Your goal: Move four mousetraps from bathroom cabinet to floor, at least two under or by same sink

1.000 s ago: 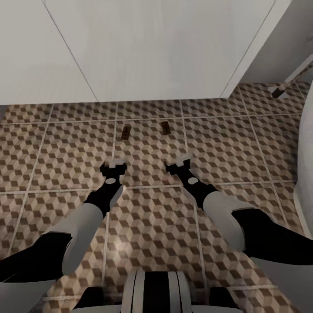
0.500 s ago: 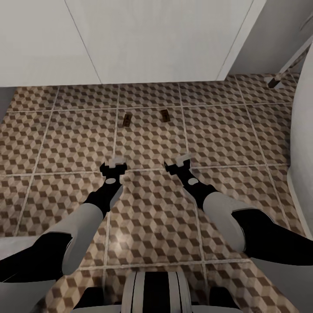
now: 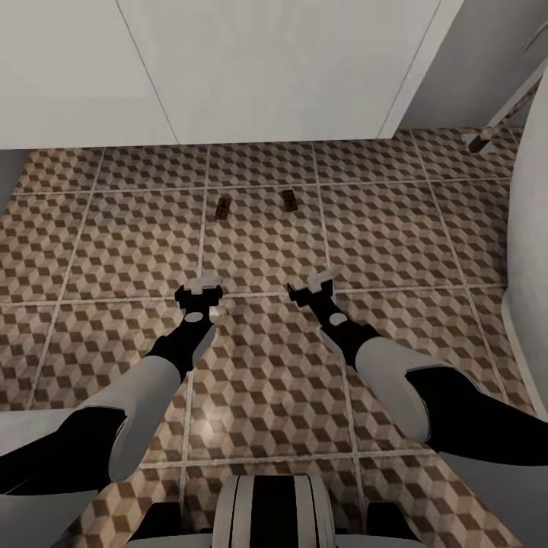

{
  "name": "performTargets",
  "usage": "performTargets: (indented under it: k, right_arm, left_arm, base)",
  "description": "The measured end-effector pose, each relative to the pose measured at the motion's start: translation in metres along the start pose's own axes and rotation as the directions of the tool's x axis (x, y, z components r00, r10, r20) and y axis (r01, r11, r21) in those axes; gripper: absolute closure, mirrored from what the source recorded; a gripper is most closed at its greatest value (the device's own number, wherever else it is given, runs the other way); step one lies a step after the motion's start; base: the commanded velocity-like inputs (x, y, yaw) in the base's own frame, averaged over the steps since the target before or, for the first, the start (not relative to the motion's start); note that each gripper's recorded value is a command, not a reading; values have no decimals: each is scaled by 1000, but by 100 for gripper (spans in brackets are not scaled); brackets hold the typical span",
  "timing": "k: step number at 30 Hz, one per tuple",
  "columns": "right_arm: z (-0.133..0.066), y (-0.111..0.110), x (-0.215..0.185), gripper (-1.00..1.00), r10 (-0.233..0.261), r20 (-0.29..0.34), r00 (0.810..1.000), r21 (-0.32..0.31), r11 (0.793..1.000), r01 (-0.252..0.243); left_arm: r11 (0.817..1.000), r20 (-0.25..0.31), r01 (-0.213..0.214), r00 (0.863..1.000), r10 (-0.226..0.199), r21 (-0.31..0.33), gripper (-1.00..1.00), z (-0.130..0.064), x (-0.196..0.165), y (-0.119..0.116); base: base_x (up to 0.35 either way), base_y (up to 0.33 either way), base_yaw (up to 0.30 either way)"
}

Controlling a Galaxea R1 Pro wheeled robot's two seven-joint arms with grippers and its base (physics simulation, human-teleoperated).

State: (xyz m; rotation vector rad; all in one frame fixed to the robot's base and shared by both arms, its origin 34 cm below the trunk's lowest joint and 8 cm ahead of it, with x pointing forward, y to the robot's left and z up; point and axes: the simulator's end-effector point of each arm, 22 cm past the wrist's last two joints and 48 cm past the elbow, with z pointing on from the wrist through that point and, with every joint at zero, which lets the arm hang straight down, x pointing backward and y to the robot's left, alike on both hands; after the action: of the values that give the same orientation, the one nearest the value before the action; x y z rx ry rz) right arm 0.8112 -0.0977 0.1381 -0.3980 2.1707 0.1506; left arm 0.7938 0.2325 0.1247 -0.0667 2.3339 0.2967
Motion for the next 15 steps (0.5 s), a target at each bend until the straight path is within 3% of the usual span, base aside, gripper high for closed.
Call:
performTargets:
  k: [11,15]
  right_arm:
    - [-17,3,-5,-100,0,2,1000,2,1000,0]
    - [-25,-5,-2,-100,-5,-5,1000,15,1000,5]
  left_arm:
    - [1000,30,7,1000,-7,-2,-100,-11,-26,4]
    - [1000,29,6,1000,-6,-1,-100,-18,-27,5]
  base:
    - [-1,0,0]
    - [0,0,0]
